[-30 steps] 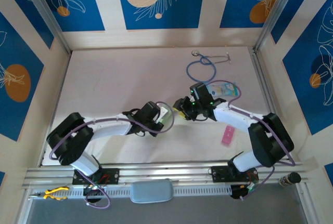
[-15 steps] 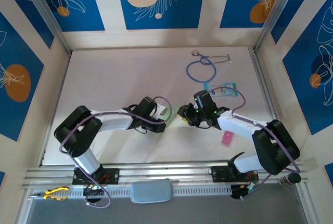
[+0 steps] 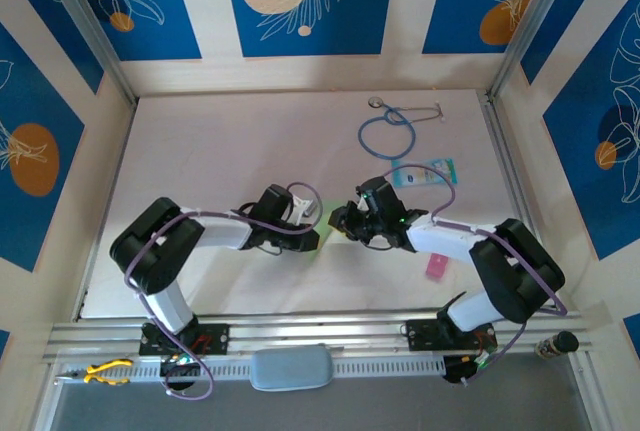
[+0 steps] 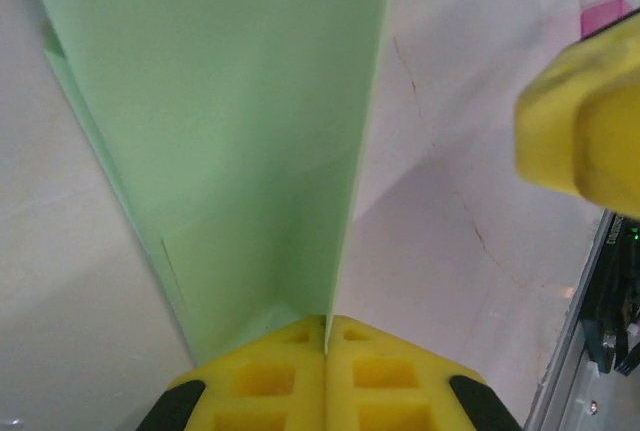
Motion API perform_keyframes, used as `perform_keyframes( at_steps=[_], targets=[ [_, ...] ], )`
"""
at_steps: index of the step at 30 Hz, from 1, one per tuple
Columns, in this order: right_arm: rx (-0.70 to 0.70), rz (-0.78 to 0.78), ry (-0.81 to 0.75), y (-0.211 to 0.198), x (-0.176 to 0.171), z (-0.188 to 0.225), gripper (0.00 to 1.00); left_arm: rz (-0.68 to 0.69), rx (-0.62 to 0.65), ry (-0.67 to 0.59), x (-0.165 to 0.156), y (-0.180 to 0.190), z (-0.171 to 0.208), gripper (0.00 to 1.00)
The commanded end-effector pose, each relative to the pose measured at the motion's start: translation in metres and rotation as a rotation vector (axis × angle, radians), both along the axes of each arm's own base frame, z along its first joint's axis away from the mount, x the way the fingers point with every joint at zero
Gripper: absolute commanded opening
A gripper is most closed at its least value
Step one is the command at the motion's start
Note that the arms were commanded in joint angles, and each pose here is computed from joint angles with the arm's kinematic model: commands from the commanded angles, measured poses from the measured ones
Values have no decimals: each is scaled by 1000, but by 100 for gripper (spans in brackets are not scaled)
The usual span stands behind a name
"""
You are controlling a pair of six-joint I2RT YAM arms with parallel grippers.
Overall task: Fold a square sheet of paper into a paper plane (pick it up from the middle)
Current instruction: Fold the wing for the fifth time at the center of the table.
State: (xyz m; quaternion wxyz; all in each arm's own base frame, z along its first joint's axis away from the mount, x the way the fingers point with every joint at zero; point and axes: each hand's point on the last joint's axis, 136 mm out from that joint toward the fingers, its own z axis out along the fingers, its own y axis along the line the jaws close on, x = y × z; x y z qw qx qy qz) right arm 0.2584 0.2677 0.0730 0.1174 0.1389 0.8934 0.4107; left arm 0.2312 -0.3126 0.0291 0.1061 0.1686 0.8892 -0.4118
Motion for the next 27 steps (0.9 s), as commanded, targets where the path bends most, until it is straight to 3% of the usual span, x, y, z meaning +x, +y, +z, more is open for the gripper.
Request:
perform_keyframes(
  at_steps=[1, 10, 27],
  targets=[
    [-14, 21, -38, 0, 0, -4, 19, 14, -45, 32, 0, -1, -2, 2],
    [3, 17, -21, -2, -1, -14, 13, 65, -92, 85, 4, 0, -10, 1],
    [38, 56, -18, 4, 5, -17, 12, 171, -229, 190, 12, 4, -12, 0]
  ],
)
